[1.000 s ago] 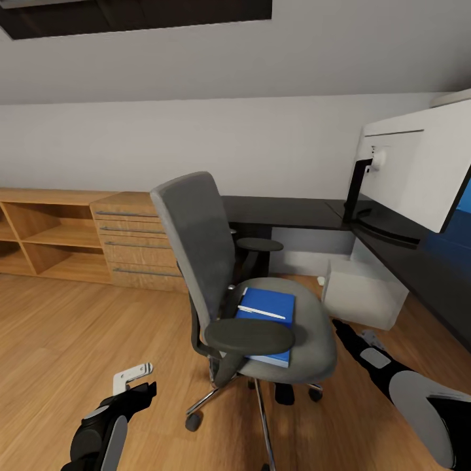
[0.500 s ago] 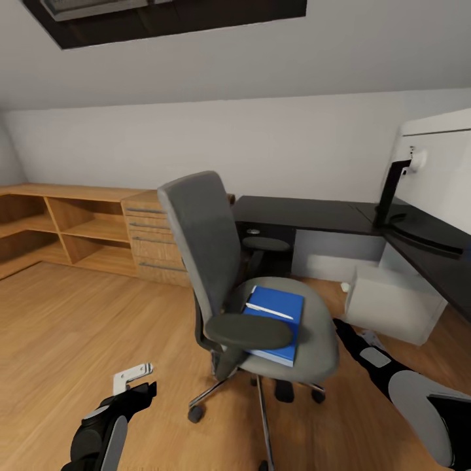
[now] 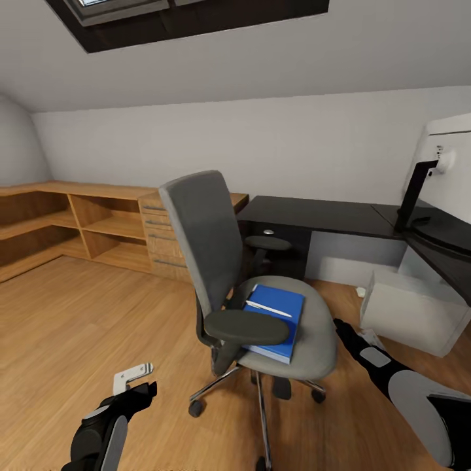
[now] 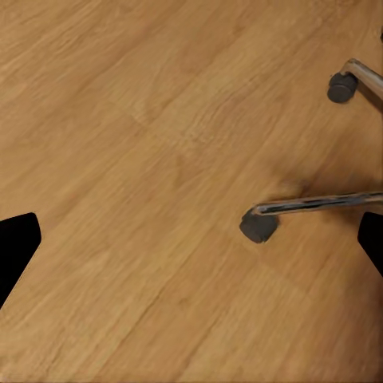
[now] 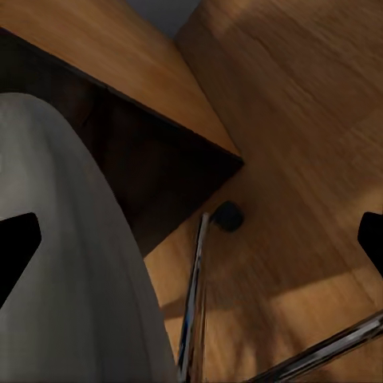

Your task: In the bedroom, organize the workspace by keeping the computer under the desk, ensuring the monitor is on the desk, placing the keyboard on the desk next to the monitor, placing the mouse on the desk next to the keyboard, moving the folder from the swivel chair onto the desk next to the mouse, stacking the notebook on top of the folder with the pen on top of the notebook, and positioning the swivel chair next to the desk.

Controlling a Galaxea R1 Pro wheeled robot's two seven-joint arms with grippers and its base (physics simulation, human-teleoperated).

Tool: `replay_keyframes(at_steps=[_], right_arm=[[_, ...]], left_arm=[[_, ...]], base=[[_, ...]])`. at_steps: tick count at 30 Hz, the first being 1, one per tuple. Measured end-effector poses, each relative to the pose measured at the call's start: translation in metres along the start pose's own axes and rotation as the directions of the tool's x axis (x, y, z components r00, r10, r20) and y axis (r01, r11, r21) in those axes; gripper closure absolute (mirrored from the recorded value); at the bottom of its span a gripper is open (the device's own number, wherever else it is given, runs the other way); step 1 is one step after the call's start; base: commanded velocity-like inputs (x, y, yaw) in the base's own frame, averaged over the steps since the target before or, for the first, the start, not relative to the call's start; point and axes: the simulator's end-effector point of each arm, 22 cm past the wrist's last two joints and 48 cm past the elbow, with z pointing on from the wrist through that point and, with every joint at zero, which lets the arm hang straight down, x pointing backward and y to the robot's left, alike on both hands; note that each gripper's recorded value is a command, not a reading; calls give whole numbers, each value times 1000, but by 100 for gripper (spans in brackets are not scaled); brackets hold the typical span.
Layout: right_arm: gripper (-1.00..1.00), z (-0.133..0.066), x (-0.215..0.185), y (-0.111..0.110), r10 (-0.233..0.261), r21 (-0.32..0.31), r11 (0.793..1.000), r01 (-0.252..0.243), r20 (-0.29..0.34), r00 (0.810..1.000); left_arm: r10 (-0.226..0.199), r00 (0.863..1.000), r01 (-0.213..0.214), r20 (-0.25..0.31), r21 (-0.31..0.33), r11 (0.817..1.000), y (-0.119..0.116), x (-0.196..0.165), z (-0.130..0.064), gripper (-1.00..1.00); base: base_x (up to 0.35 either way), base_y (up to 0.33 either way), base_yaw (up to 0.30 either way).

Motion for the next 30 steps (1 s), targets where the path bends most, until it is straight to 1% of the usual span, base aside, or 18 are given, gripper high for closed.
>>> replay_keyframes(at_steps=[3, 17, 30], right_arm=[[-100, 0, 1, 1, -14, -4, 1000, 14, -3, 1000], [-100, 0, -2, 1, 3, -6, 1000, -3, 3, 1000], [-100, -1, -17, -8, -9, 5, 1000, 9, 22, 1000]], left_arm=[[0, 1000, 0, 0, 0, 1000, 0, 0, 0, -100], [0, 1000, 0, 0, 0, 1000, 0, 0, 0, -100], [1, 1000, -1, 0, 1, 1000, 0, 0, 0, -100]], base=[[0, 0, 265], [0, 0, 275], [0, 0, 268]])
